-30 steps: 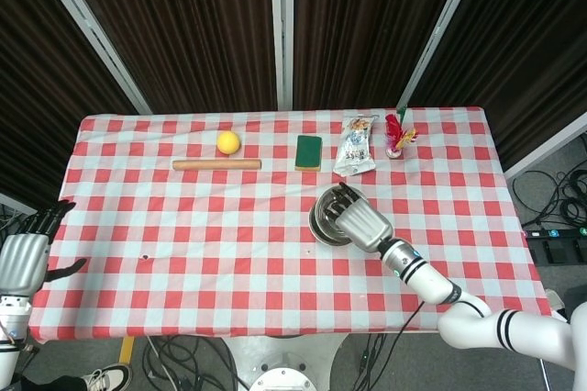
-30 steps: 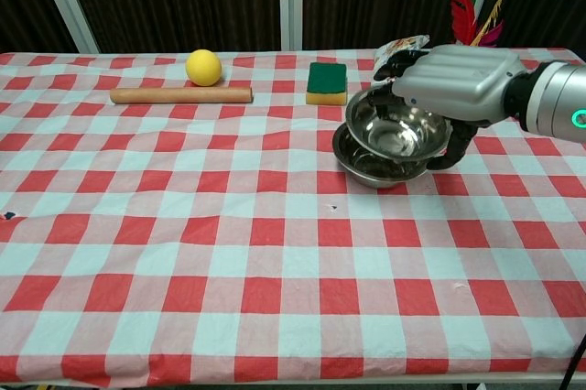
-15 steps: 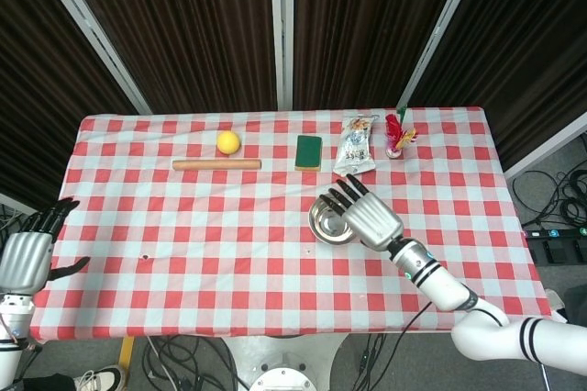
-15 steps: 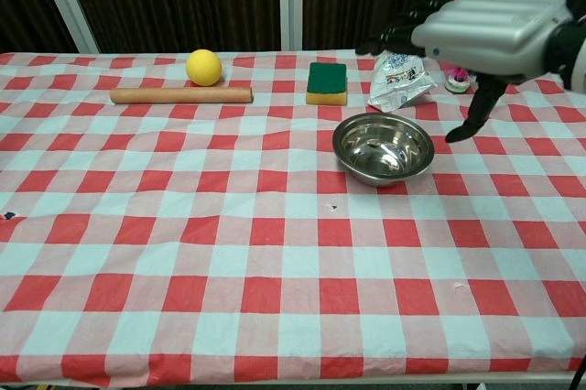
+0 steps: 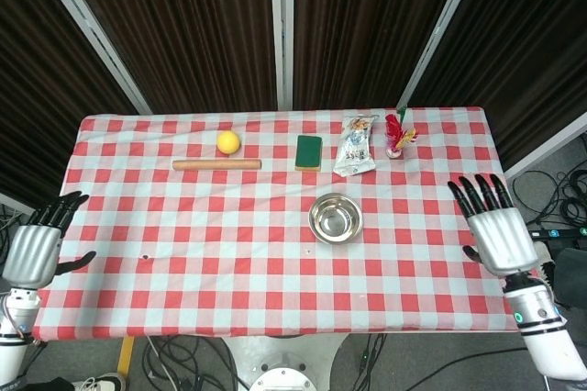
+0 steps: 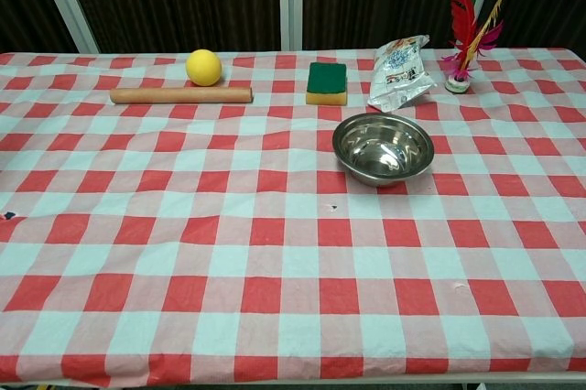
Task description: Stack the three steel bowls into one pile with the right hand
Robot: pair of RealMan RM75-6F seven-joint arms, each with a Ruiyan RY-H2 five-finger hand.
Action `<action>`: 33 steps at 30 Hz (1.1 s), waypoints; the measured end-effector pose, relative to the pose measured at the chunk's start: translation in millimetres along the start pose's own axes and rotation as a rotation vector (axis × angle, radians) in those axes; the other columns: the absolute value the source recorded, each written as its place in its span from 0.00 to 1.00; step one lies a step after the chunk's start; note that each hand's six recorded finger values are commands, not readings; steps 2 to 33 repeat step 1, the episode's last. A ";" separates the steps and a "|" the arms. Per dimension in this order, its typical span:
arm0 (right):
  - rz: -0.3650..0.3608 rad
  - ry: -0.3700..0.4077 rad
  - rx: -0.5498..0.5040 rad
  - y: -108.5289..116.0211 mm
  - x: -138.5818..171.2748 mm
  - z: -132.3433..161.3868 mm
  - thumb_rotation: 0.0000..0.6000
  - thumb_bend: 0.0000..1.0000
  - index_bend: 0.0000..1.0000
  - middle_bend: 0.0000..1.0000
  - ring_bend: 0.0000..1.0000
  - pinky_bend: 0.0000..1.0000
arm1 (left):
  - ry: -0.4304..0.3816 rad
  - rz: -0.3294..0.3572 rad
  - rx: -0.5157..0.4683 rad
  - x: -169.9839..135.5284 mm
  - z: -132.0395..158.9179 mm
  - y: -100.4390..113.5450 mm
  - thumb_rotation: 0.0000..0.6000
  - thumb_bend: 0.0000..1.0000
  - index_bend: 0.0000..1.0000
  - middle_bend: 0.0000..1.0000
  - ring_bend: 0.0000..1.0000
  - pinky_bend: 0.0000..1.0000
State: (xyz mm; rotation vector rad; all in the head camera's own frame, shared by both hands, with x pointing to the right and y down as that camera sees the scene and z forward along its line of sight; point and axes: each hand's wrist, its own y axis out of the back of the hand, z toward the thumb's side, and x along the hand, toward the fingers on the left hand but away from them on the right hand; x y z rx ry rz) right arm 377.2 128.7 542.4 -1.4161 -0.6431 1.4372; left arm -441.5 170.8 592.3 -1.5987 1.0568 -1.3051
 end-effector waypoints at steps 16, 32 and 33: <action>0.003 -0.014 -0.013 -2.6 5.1 -5.1 1.00 0.00 0.00 0.06 0.00 0.00 | -0.003 -0.002 0.003 0.6 0.9 -0.3 1.00 0.09 0.19 0.23 0.18 0.24; 0.003 -0.014 -0.013 -2.6 5.1 -5.1 1.00 0.00 0.00 0.06 0.00 0.00 | -0.003 -0.002 0.003 0.6 0.9 -0.3 1.00 0.09 0.19 0.23 0.18 0.24; 0.003 -0.014 -0.013 -2.6 5.1 -5.1 1.00 0.00 0.00 0.06 0.00 0.00 | -0.003 -0.002 0.003 0.6 0.9 -0.3 1.00 0.09 0.19 0.23 0.18 0.24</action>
